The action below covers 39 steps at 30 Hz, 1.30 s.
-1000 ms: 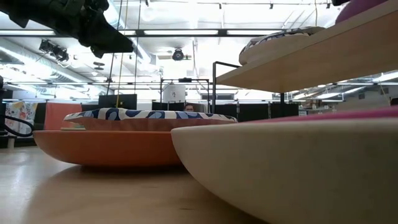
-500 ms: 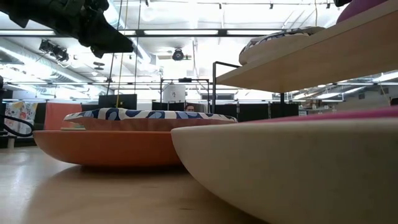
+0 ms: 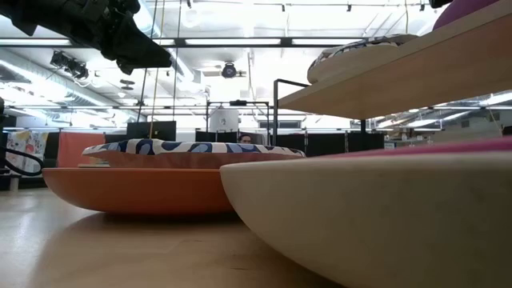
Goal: Place and stack plates onto a shelf
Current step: Stack the white bowl on top of the white bowls on the shelf
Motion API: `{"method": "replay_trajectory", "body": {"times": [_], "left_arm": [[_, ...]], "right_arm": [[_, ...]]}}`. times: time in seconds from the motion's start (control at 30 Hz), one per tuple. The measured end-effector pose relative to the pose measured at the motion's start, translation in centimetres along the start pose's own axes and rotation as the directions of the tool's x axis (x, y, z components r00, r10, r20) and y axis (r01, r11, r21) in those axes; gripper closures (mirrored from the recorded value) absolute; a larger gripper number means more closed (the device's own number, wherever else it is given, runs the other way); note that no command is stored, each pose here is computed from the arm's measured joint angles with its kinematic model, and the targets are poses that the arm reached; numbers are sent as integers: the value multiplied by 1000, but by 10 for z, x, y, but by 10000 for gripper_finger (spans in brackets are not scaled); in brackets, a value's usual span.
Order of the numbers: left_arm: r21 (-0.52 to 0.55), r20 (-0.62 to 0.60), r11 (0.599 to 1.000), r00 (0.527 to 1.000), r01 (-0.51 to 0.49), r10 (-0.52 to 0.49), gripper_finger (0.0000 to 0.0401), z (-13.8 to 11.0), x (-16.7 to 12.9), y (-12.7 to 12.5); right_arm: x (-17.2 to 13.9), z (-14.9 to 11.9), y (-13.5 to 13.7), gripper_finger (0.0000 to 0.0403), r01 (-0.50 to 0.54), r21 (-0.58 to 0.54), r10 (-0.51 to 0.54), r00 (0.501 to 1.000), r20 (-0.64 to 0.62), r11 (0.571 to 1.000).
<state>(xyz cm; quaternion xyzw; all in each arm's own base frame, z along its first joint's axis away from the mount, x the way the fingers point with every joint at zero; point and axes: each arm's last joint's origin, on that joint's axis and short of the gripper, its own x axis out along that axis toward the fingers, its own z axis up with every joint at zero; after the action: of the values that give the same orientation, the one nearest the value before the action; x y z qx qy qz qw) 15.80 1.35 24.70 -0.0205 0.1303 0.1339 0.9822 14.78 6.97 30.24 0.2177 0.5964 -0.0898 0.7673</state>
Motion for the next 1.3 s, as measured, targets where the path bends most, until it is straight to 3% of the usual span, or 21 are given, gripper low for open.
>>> {"method": "replay_trajectory", "body": {"times": [0.3,0.57,0.73,0.87,1.1,1.3], "left_arm": [[0,0,1000,1000,0,0,259,0,0,0],[-1,0,1000,1000,0,0,259,0,0,0],[-1,0,1000,1000,0,0,259,0,0,0],[-2,0,1000,1000,0,0,259,0,0,0],[-42,1,999,1000,-5,5,259,0,0,0],[-188,9,972,989,-144,148,259,1,0,7]], "right_arm": [[-3,0,-3,233,20,-22,-19,999,49,1000],[-25,-11,-19,233,-30,-17,33,985,169,999],[-42,-20,-34,233,-44,-4,43,952,302,999],[-53,-25,-47,233,-2,34,-14,892,453,999],[-64,-24,-58,233,108,154,-184,724,665,982],[-68,-13,-54,233,106,213,-231,630,742,971]]}}
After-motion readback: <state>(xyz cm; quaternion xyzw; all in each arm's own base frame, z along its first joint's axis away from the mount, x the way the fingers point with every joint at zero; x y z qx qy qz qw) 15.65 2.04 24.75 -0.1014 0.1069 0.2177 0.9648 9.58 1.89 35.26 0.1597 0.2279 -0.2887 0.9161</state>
